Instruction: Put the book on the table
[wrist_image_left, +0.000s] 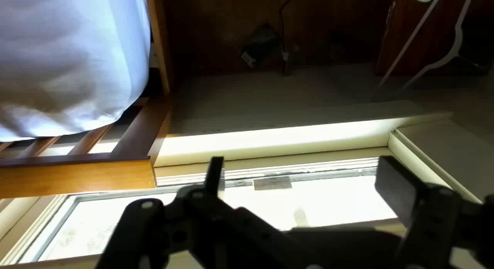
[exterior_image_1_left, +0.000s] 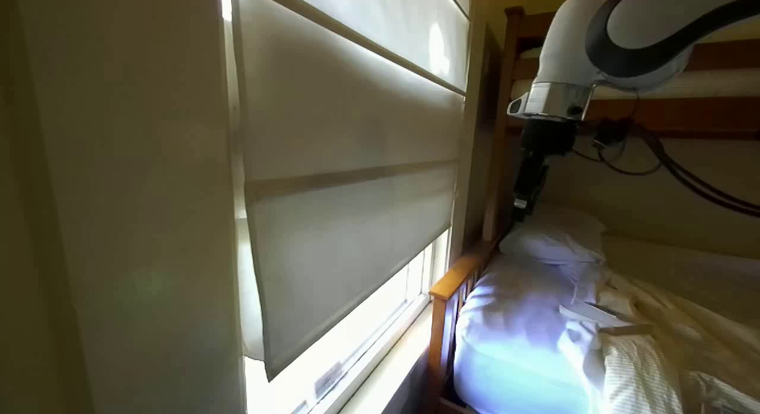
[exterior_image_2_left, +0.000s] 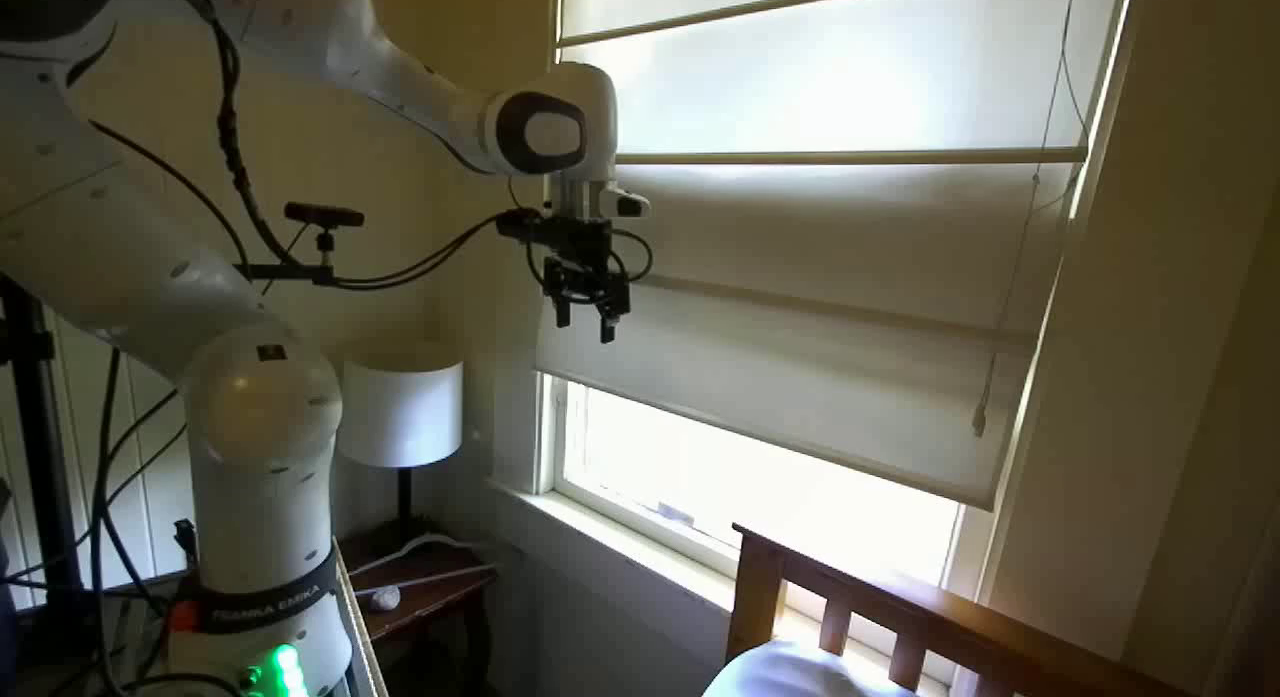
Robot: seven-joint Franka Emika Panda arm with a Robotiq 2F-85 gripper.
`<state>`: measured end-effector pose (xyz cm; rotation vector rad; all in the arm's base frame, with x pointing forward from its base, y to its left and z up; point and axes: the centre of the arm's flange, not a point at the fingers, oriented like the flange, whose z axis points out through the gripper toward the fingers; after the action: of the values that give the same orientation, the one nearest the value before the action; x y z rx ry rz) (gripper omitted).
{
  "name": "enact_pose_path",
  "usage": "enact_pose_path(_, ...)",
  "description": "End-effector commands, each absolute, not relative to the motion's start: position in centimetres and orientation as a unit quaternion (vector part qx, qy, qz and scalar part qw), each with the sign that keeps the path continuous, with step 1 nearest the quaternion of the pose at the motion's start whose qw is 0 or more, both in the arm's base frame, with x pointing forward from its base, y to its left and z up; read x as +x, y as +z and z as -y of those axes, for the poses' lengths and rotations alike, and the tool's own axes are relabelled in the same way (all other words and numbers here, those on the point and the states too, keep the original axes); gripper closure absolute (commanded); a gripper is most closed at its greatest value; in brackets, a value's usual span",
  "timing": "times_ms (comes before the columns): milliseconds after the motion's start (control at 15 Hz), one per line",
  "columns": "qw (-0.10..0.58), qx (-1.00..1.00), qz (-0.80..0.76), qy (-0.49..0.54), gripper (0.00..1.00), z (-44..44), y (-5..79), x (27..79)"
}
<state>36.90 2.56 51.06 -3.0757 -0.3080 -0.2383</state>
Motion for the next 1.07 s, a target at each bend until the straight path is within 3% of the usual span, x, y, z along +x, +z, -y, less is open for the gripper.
enact_pose_path(0, 0.021, -0.992, 0.099, -0.077, 0.0, -2.6, 51.1, 36.9)
enact_pose_path(400, 0.021, -0.992, 0.099, -0.077, 0.0, -2.6, 51.1, 36.9)
enact_pose_path(1000, -0.176, -0.982, -0.057, -0.033, 0.0, 10.1, 47.5, 35.2)
